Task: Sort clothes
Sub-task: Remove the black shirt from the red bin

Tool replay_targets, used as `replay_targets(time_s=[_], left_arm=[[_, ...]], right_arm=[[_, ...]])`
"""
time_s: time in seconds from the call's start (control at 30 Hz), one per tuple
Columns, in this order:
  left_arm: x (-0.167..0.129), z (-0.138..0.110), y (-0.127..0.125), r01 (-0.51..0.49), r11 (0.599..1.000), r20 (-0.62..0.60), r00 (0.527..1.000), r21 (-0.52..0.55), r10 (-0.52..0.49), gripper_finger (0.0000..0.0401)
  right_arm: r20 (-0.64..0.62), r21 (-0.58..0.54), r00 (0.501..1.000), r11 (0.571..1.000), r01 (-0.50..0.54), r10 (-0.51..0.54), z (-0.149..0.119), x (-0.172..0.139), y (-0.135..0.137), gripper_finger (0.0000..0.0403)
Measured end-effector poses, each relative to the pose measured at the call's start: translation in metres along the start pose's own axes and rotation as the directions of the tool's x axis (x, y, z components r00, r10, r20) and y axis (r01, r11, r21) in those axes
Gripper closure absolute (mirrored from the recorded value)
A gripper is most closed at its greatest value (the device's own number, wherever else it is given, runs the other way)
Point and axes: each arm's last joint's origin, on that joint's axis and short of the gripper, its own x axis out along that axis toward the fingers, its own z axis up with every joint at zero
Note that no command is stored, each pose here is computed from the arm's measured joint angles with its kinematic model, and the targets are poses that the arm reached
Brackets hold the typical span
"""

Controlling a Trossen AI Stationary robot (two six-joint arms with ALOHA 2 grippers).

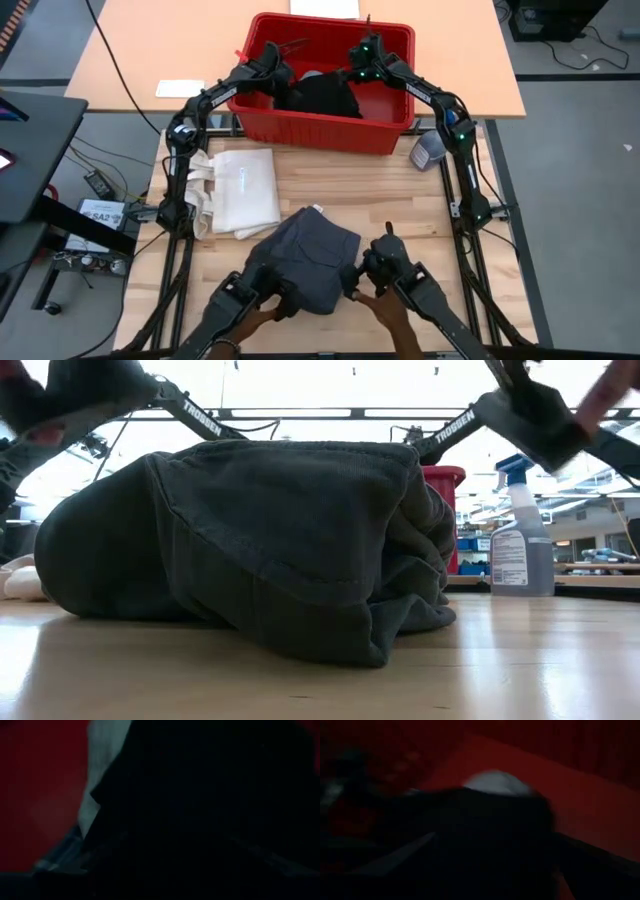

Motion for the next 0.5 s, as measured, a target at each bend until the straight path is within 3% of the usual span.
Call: replay_targets(time_s=[0.27,0.5], left_arm=[[0.014,-0.012,0.003,-0.029,0.999,-0.087,0.996,-0.017,0.028,0.0097],[0.014,-0.013,0.004,-0.034,0.999,-0.102,0.994,-0.002,0.034,0.0097]], right_arm=[[-0.078,-0.021,0.992,0.995,0.102,-0.103,-0.011,0.005,-0.015,0.0019],[-0.173,0.038,0.982,0.997,-0.067,0.073,-0.027,0.019,-0.018,0.0018]])
